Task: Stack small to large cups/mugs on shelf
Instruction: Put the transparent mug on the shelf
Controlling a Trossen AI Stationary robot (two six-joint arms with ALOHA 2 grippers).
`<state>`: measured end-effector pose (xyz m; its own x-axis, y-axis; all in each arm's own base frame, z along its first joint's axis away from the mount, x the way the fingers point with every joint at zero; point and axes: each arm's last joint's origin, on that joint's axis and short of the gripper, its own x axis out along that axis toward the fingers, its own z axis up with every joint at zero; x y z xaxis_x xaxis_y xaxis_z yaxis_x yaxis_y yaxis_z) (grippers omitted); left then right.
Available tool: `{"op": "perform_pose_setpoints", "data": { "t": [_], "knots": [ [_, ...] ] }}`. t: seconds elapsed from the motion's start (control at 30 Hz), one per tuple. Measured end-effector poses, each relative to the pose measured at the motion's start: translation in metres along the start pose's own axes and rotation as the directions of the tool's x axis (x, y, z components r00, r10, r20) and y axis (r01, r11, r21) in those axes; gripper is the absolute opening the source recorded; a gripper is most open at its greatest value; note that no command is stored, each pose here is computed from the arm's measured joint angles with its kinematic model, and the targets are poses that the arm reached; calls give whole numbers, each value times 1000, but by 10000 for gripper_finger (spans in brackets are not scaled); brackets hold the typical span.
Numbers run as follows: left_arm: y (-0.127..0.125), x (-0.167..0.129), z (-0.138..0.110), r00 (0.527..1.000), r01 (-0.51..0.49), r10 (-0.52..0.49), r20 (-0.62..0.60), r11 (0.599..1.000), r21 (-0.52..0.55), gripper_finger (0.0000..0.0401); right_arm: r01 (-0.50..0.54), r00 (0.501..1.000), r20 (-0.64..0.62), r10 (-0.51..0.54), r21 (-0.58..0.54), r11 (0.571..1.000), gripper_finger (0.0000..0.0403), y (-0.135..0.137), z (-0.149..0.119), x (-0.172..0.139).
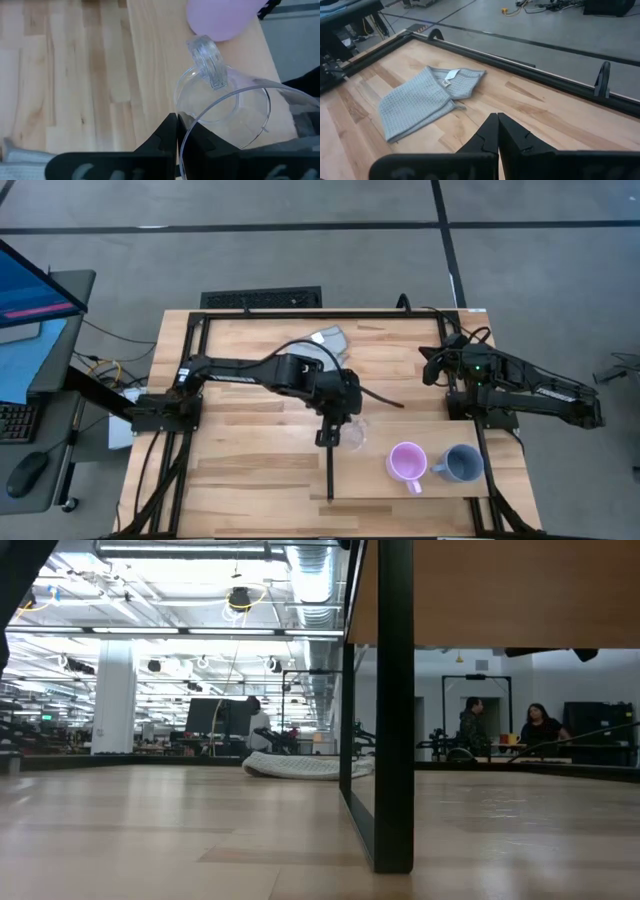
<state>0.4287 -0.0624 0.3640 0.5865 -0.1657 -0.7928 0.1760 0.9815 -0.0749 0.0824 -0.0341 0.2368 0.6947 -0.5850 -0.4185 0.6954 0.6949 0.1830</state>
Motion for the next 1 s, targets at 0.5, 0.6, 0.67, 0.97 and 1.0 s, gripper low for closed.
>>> {"op": "perform_pose_setpoints", "data": {
  "t": [0.5,0.6,0.67,0.97,1.0],
  "knots": [
    [-4,24,-2,998,37,-38,-41,999,-25,0,3,1000,-8,-3,-3,1000,24,0,-1,0],
    [-4,24,-1,999,38,-38,-29,999,-26,0,6,1000,-14,-6,-6,1000,24,-1,-1,0],
    [-3,24,-1,999,22,-23,-32,999,-27,0,6,1000,-14,-6,-6,1000,24,-1,-1,0],
    [-2,36,-6,996,11,-15,-88,999,-43,0,6,1000,-14,-6,-6,1000,24,-1,-1,0],
    [-2,37,-5,997,12,-15,-79,999,-46,0,6,1000,-14,-6,-6,1000,24,-1,-1,0]
  ]
}}
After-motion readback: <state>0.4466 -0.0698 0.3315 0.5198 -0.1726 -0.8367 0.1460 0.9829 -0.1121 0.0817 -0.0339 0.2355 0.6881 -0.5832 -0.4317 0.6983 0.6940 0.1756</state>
